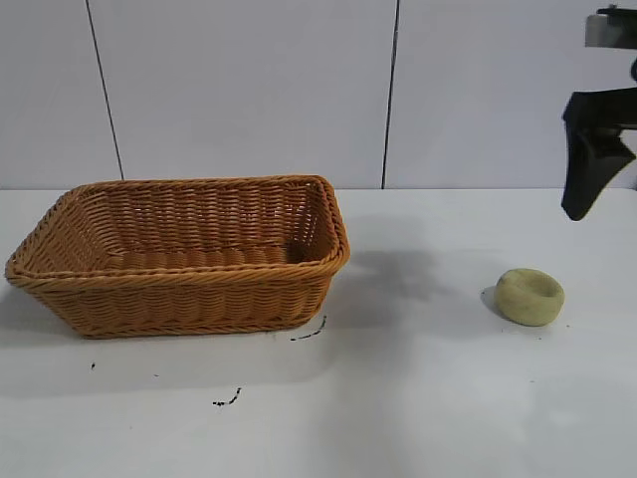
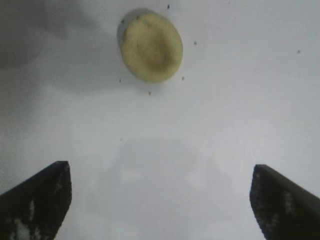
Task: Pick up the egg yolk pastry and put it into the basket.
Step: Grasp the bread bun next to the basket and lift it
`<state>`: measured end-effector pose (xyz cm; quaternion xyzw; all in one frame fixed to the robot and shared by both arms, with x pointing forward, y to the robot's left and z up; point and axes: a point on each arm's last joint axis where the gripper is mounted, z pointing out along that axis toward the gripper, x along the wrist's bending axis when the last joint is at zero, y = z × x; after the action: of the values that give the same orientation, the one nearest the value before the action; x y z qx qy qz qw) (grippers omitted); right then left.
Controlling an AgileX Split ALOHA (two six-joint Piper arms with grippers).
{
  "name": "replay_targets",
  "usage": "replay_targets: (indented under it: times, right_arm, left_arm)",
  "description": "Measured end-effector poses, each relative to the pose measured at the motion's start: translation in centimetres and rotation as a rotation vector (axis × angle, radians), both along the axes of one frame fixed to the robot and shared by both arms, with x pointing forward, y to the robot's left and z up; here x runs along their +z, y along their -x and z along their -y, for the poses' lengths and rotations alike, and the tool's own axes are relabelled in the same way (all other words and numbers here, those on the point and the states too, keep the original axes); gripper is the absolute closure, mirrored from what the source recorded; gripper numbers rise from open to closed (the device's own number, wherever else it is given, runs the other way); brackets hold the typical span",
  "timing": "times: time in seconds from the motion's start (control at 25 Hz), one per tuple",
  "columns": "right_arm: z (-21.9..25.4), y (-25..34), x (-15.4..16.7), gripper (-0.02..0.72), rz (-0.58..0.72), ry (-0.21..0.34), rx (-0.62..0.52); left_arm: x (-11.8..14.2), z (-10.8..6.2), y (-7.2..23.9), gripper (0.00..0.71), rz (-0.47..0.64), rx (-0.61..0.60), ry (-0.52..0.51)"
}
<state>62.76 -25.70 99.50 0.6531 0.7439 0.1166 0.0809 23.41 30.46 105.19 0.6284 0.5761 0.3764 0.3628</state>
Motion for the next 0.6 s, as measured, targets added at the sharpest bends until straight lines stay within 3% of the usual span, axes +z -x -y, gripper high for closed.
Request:
replay_targets:
  times: [0.6]
  right_arm:
    - [1.0,-2.1,-6.7,0.008,-0.120,-0.001,-0.059]
  left_arm:
    - [0.0,0.0,0.0,0.017,0.000,0.000,0.000]
